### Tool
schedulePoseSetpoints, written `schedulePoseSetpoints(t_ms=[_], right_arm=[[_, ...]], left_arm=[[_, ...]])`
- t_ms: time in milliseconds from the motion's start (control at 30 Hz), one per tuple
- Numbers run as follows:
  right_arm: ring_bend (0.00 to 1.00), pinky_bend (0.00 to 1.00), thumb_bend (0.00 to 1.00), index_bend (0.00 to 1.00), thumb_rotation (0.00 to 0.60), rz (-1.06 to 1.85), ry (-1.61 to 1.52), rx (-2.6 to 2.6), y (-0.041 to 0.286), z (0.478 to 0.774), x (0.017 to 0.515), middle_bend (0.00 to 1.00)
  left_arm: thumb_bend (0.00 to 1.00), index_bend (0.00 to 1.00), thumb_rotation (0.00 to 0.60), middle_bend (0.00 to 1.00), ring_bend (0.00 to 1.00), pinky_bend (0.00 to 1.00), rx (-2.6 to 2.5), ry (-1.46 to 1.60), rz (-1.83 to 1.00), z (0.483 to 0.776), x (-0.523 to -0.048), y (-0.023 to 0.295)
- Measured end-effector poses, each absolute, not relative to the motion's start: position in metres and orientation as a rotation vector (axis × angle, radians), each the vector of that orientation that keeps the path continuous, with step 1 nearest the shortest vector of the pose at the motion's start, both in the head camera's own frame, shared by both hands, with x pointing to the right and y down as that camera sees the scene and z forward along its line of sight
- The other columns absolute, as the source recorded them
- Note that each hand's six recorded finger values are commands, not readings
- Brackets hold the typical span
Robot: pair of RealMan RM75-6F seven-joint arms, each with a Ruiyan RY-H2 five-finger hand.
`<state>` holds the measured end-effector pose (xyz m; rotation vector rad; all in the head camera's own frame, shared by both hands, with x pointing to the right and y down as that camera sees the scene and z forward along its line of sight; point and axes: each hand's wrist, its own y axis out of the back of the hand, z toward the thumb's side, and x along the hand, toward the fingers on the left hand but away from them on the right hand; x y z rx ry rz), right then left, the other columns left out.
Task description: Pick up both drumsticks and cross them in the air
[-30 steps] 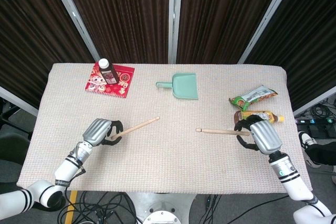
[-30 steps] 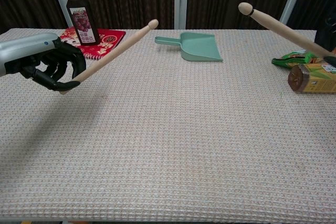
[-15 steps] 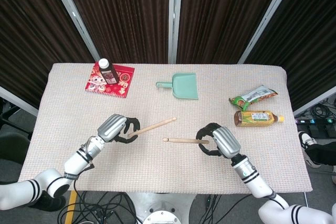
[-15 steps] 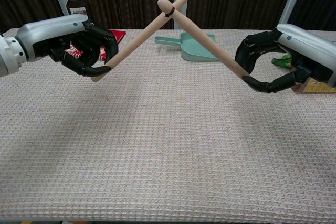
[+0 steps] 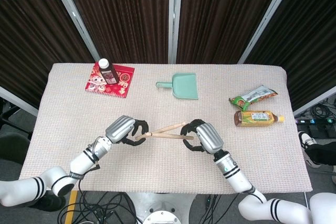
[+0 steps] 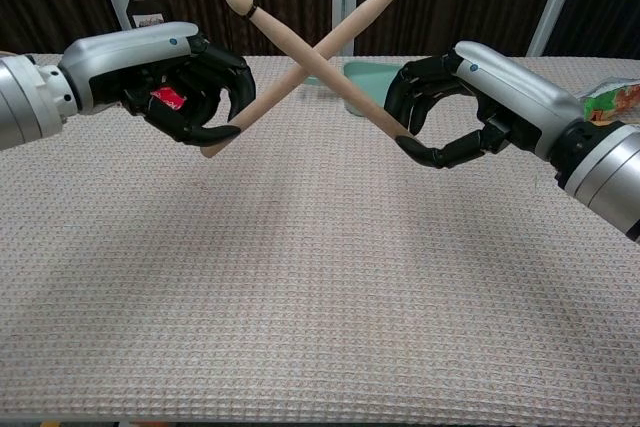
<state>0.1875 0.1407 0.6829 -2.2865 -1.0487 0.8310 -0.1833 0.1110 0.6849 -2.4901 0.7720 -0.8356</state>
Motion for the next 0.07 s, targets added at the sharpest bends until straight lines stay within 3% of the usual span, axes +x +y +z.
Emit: schedulePoseSetpoints(t_ms=[67], right_arm=[[0.46,0.30,0.62,0.64,0.600,0.833,-1.056,-2.284,0.1403,0.6835,0.1886,0.62]], left_arm=[[0.48,0.61,0.600,0.63,0.69,0.80,-2.498,0.773,-0.833,0.6845,-0.1820,0.1115]])
